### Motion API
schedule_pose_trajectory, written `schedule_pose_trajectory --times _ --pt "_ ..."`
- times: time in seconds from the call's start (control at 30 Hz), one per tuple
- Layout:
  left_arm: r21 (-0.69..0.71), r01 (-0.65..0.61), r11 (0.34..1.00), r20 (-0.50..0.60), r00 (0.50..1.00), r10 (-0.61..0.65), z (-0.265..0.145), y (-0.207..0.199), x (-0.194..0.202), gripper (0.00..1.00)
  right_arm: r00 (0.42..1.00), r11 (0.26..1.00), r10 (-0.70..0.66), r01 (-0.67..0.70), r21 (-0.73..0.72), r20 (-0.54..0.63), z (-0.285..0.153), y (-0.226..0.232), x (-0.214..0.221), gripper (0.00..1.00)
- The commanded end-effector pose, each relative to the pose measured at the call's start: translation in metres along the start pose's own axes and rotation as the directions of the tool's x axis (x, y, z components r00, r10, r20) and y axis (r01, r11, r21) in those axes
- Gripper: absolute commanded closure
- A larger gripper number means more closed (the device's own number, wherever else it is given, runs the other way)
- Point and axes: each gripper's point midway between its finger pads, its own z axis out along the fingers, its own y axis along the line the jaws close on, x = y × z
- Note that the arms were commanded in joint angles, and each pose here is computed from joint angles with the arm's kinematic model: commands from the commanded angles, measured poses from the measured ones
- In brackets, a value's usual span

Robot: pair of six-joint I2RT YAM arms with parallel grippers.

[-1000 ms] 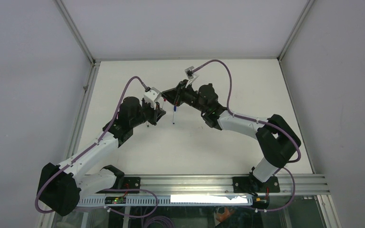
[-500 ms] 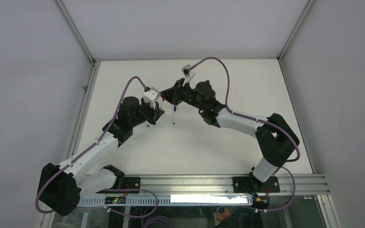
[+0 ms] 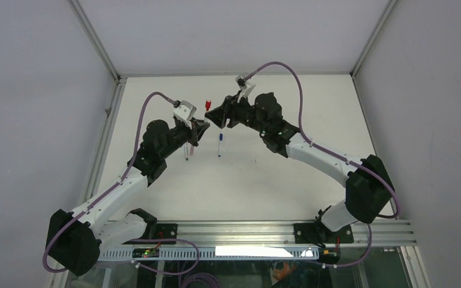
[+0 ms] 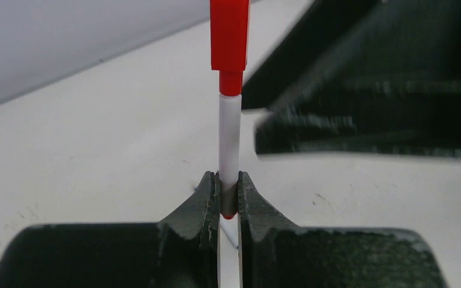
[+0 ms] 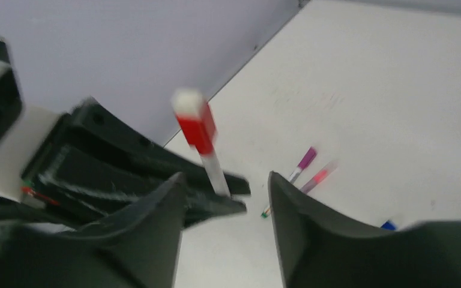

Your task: Insert the pens into the pen caps

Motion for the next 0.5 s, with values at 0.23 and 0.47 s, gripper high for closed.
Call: schedule_pose_trajectory --times 0.23,0.47 --pt "-0.091 0.268 0.959 -0.089 0.957 -0.275 -0.005 0.007 0.064 1.00 0.891 0.923 -0.299 0.179 0.341 0.341 -0.120 -0.022 -0.124 0.01" --pt "-0.364 0.342 0.866 -0.361 0.805 -0.470 -0.015 0.022 0.138 1.00 0.928 0.839 -0.291 0.130 0.528 0.234 -0.182 -0.056 -0.088 0.01"
